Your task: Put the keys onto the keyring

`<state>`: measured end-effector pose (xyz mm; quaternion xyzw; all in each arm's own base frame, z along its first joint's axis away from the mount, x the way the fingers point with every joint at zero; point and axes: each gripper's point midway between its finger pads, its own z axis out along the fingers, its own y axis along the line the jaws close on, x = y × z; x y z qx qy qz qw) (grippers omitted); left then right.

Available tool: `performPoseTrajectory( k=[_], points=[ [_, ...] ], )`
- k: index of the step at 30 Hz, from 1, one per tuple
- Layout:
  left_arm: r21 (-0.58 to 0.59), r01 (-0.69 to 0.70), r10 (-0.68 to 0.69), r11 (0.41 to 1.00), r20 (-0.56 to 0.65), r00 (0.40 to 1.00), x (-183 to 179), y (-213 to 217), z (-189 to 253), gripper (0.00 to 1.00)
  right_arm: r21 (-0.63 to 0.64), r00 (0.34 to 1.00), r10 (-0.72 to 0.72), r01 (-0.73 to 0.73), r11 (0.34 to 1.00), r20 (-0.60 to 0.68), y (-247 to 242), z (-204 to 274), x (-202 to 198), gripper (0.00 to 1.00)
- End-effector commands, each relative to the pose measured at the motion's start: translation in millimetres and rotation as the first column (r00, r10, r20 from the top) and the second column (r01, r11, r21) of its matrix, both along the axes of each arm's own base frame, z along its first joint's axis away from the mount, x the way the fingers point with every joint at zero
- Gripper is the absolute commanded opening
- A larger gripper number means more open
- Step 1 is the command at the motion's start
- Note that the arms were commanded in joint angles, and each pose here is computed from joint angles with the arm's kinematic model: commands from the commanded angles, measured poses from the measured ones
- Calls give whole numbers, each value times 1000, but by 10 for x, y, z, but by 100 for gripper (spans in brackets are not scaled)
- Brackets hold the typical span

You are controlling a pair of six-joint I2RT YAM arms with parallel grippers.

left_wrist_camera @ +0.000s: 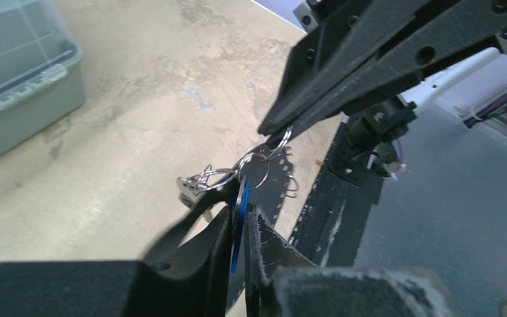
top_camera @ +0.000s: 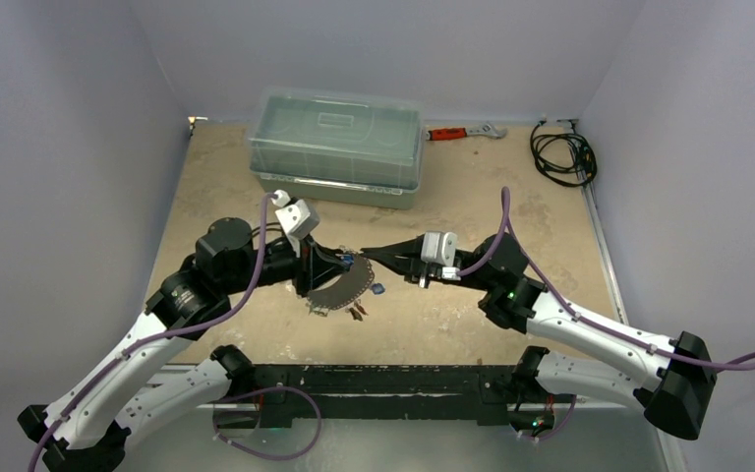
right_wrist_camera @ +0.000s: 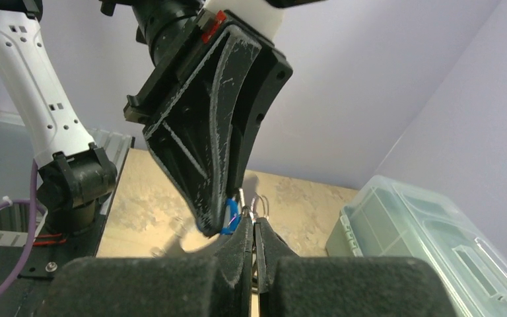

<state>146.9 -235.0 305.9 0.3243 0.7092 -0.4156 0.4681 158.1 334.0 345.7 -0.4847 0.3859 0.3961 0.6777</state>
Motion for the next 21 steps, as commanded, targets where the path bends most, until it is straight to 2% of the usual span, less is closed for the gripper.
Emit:
performPoseTrajectory(
  k=[1,4,7,12,18,19,21],
  points=[
    [30,-75,70,997,128,989,167,114,44,12,30,1000,-9,8,1000,28,-43,101,-20,0],
    [59,-64,53,996,181,982,205,109,-65,12,30,1000,-4,3,1000,28,-39,99,-26,0],
    [72,-38,21,997,215,976,215,76,-178,0,29,1000,0,0,1000,28,-37,95,-33,0],
    [23,62,-65,998,221,973,122,-75,-171,0,26,1000,0,-1,1000,26,-34,79,-31,0],
    [45,5,-16,999,261,965,210,0,-67,0,16,1000,-18,17,1000,15,-33,38,7,0],
    [54,-11,-4,998,262,965,229,22,-42,0,12,1000,-24,23,1000,10,-30,21,21,3],
    [72,-52,31,996,264,964,282,72,31,0,4,999,-40,40,999,-6,-28,-21,58,22]
  ],
)
